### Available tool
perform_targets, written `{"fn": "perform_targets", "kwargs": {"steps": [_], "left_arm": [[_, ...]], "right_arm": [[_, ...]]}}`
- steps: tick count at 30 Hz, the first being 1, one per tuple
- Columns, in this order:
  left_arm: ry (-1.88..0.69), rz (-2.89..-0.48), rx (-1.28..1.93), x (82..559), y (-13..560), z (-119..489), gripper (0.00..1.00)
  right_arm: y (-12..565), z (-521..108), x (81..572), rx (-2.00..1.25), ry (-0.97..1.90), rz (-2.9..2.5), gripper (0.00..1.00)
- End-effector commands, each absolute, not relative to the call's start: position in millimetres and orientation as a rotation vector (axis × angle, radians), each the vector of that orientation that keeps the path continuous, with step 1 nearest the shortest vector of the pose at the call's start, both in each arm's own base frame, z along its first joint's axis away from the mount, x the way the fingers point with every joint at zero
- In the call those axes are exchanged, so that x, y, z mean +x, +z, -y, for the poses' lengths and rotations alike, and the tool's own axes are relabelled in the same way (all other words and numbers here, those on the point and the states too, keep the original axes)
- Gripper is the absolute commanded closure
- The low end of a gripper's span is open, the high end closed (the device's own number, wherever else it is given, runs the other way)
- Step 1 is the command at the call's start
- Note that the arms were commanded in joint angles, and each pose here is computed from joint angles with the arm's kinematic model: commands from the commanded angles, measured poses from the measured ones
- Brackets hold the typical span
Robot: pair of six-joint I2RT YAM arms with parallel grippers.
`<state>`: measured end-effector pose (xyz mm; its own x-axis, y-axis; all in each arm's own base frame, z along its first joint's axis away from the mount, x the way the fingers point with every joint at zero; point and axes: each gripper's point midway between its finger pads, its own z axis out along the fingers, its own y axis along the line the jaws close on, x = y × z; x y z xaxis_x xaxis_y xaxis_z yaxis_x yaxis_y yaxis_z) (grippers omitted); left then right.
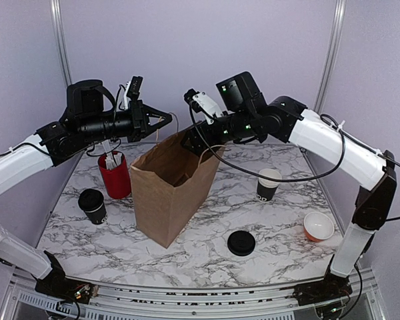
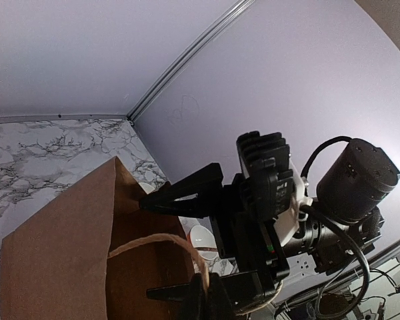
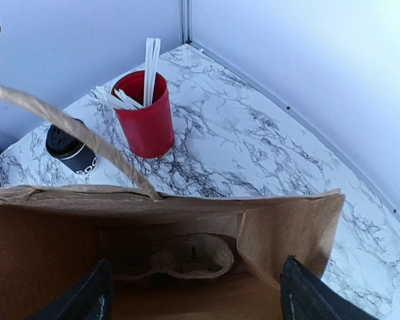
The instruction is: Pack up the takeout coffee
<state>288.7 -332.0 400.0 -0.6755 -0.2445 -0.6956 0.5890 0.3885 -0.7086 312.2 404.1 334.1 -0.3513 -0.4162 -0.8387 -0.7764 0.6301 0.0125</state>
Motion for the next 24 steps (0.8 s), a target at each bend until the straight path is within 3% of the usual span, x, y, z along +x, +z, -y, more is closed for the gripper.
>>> {"fn": "perform_targets", "kwargs": {"steps": [1,12,17,24], "left_arm": [[-1.4,-1.815,0.308,282.8,418.5,325.9,1.0],[-1.272,-1.822,0.289,289.5,420.9,310.4,0.97],[-1.186,-1.827,0.264,299.9,419.7,294.4,0.81],[-1.089,-1.816,0.256,299.6,424.1,276.2,0.51]], "right_arm": [[370.5,-396.2,319.8,-0.848,0.514,-1.923,0.16],[419.5,-363.4,335.9,-0.683,0.54,-1.821,0.08],[424.3,-352.9,333.9,-0.651,0.542,-1.814,0.07],[417.4,-323.3,345.2,-0.58,0.507,-1.842,0.06]]}}
